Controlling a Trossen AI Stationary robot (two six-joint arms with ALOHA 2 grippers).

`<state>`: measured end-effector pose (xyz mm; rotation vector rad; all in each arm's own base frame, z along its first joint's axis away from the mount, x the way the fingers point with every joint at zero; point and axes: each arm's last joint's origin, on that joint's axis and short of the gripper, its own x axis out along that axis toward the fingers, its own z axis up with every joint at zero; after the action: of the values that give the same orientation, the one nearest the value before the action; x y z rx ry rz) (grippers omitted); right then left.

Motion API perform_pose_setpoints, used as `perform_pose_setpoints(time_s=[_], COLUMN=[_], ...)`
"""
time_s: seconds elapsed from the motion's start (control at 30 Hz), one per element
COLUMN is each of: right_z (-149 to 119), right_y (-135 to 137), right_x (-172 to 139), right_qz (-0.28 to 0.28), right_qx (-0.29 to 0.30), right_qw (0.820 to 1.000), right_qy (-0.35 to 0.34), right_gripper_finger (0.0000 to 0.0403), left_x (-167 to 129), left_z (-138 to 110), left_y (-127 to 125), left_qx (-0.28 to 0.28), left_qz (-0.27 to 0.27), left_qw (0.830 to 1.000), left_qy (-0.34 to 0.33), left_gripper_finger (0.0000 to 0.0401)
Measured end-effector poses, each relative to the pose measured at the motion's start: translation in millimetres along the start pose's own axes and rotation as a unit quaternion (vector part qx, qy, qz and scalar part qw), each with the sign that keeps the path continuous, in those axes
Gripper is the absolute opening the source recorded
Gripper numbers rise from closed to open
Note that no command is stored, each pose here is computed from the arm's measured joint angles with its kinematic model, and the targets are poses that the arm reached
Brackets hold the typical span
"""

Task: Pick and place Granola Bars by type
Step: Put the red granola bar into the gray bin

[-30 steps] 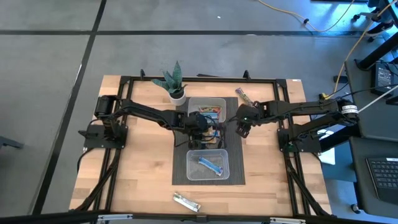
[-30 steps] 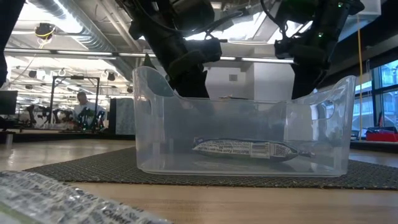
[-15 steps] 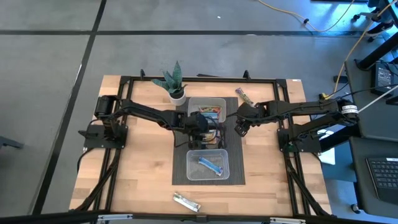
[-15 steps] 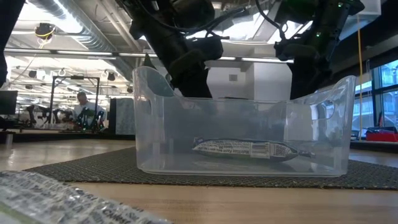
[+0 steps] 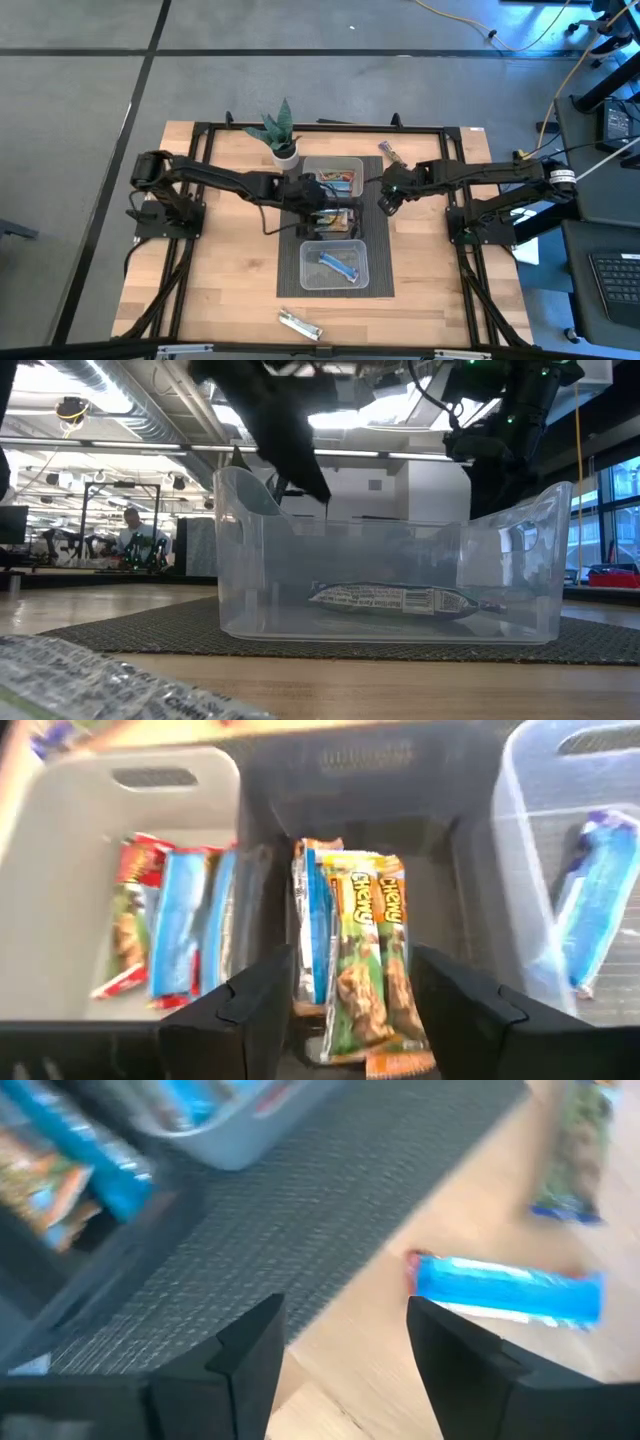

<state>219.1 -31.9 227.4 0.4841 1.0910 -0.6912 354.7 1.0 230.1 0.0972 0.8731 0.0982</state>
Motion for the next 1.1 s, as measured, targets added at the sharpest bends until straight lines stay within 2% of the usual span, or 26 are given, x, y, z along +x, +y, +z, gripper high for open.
perform_pose_setpoints(time_s=[0.1, 0.2, 0.27, 0.4, 0.5, 0.63, 0.77, 0.93, 1.1], right_z=[3, 6, 9, 15, 17, 6, -8, -12, -15], right_y=[-10, -21, -27, -38, -47, -59, -67, -67, -68], right_x=[2, 3, 4, 7, 11, 26, 45, 59, 64], right_qz=[-0.040, -0.086, -0.095, -0.105, -0.126, -0.156, -0.163, -0.125, -0.120], right_qx=[0.062, 0.121, 0.144, 0.186, 0.229, 0.297, 0.328, 0.367, 0.369], right_qw=[0.997, 0.989, 0.985, 0.977, 0.965, 0.942, 0.930, 0.920, 0.920], right_qy=[-0.005, -0.018, -0.020, -0.023, -0.030, -0.024, -0.019, -0.052, -0.057], right_gripper_finger=[0.0213, 0.0213, 0.0213, 0.0213, 0.0213, 0.0213, 0.0213, 0.0213, 0.0213], left_x=[-18, -31, -41, -55, -62, -67, -68, -66, -66], left_z=[0, -15, -29, -52, -64, -77, -86, -91, -91], left_y=[3, 4, 5, 7, 8, 7, 3, 0, 0], left_qx=[-0.013, -0.031, -0.043, -0.071, -0.091, -0.096, -0.094, -0.062, -0.058], left_qz=[0.002, 0.004, 0.009, 0.029, 0.027, 0.020, 0.015, 0.016, 0.017], left_qw=[1.000, 0.999, 0.998, 0.991, 0.982, 0.977, 0.977, 0.981, 0.982], left_qy=[-0.023, -0.029, -0.038, -0.106, -0.165, -0.191, -0.189, -0.181, -0.181], left_gripper_finger=[0.0192, 0.0194, 0.0193, 0.0191, 0.0193, 0.0192, 0.0192, 0.0193, 0.0192])
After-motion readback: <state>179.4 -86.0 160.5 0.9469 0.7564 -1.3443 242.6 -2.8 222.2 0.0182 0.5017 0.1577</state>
